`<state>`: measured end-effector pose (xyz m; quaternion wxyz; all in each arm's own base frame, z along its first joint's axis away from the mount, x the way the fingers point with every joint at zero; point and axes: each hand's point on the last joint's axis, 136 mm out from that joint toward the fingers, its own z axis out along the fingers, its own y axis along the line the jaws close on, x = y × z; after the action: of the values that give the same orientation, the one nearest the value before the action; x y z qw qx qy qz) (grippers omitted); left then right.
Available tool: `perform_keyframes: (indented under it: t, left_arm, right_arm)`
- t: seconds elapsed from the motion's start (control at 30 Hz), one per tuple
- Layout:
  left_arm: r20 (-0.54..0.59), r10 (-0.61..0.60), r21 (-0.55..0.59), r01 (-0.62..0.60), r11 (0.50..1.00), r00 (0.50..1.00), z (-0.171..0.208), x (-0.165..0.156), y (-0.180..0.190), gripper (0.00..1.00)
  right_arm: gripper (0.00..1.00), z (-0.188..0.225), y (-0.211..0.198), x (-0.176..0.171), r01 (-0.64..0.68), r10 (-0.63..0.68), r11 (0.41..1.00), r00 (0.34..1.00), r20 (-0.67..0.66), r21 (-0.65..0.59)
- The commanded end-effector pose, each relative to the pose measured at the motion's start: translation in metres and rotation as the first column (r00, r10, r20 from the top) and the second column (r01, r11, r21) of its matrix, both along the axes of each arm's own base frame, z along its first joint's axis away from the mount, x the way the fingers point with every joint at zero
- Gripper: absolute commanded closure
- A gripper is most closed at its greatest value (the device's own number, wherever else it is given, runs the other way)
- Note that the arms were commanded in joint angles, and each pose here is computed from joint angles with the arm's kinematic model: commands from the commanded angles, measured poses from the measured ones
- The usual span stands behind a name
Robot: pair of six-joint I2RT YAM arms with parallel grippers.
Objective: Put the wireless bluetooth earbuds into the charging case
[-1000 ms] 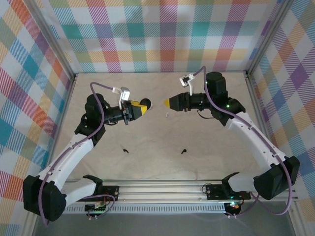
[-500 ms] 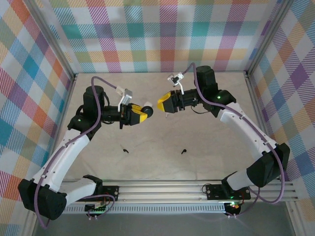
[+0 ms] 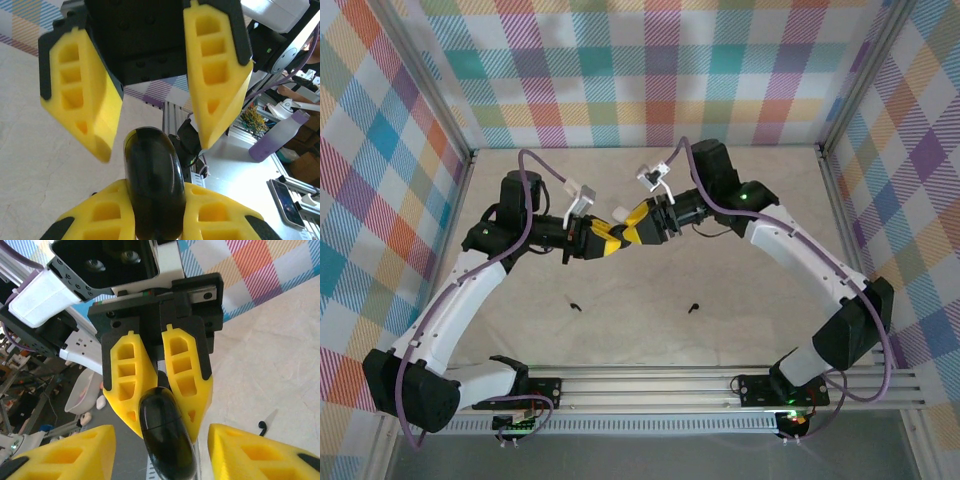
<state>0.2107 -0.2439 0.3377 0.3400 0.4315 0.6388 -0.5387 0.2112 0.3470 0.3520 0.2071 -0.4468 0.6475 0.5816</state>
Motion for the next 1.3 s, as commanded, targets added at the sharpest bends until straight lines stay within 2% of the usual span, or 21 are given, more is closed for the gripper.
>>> perform_keyframes:
  t: [0.0, 0.1, 0.17, 0.23, 0.37, 0.43, 0.5, 0.57, 0.63, 0.7, 0.8, 0.97, 1.07, 1.2, 1.27]
  left_arm:
    - [0.04, -0.025, -0.025, 0.026, 0.999, 0.999, 0.016, -0.011, 0.004, 1.0]
    - [0.046, -0.022, -0.025, 0.023, 0.999, 0.999, 0.017, -0.015, 0.005, 1.0]
    - [0.043, -0.017, -0.026, 0.019, 0.999, 0.999, 0.017, -0.016, 0.006, 1.0]
    - [0.035, -0.011, -0.027, 0.012, 1.0, 0.999, 0.018, -0.015, 0.006, 1.0]
    - [0.022, 0.028, -0.012, -0.027, 1.0, 0.999, 0.016, -0.01, 0.006, 1.0]
    - [0.025, 0.117, 0.016, -0.117, 0.993, 0.993, 0.013, 0.002, 0.009, 0.88]
    - [0.041, 0.24, 0.032, -0.241, 0.97, 0.97, 0.011, 0.018, 0.015, 0.65]
    - [0.079, 0.341, 0.024, -0.344, 0.939, 0.937, 0.013, 0.026, 0.024, 0.48]
    - [0.106, 0.46, 0.013, -0.464, 0.886, 0.882, 0.014, 0.036, 0.036, 0.38]
    - [0.115, 0.582, -0.007, -0.585, 0.811, 0.805, 0.016, 0.047, 0.054, 0.32]
    - [0.045, 0.634, -0.092, -0.629, 0.772, 0.772, 0.028, 0.045, 0.068, 0.31]
    - [-0.183, 0.581, -0.318, -0.606, 0.729, 0.793, 0.051, 0.047, 0.063, 0.32]
    - [-0.262, 0.531, -0.406, -0.591, 0.697, 0.806, 0.056, 0.048, 0.053, 0.34]
    - [-0.258, 0.458, -0.397, -0.525, 0.753, 0.851, 0.054, 0.039, 0.015, 0.36]
    - [-0.263, 0.417, -0.431, -0.492, 0.756, 0.87, 0.06, 0.036, 0.005, 0.38]
  right_arm:
    - [0.51, 0.007, 0.005, -0.01, -0.059, 0.059, 0.998, 0.998, 0.016, 0.022]
    - [0.53, 0.006, 0.01, -0.015, -0.085, 0.084, 0.996, 0.996, 0.011, 0.019]
    - [0.59, 0.005, 0.012, -0.016, -0.096, 0.096, 0.995, 0.995, 0.005, 0.016]
    - [0.67, 0.003, 0.014, -0.018, -0.11, 0.11, 0.994, 0.994, -0.008, 0.012]
    - [0.92, 0.003, 0.017, -0.016, -0.113, 0.113, 0.993, 0.993, -0.011, 0.016]
    - [0.97, 0.003, 0.018, -0.014, -0.101, 0.101, 0.995, 0.995, -0.003, 0.021]
    - [0.99, 0.001, 0.018, -0.009, -0.059, 0.059, 0.998, 0.998, 0.016, 0.02]
    - [0.99, -0.001, 0.017, 0.0, 0.006, -0.007, 1.0, 0.999, 0.041, 0.018]
    - [0.98, -0.002, 0.014, 0.013, 0.109, -0.11, 0.994, 0.991, 0.071, 0.016]
    - [0.97, 0.001, 0.007, 0.029, 0.216, -0.219, 0.975, 0.972, 0.087, 0.048]
    - [0.97, 0.018, -0.005, 0.048, 0.338, -0.35, 0.932, 0.934, 0.074, 0.132]
    - [0.97, 0.048, -0.016, 0.066, 0.447, -0.467, 0.852, 0.884, 0.01, 0.272]
    - [0.96, 0.061, -0.017, 0.073, 0.478, -0.49, 0.811, 0.87, -0.055, 0.337]
    - [0.96, 0.065, -0.018, 0.081, 0.509, -0.495, 0.768, 0.857, -0.144, 0.388]
    - [0.96, 0.064, -0.015, 0.081, 0.503, -0.478, 0.772, 0.862, -0.165, 0.389]
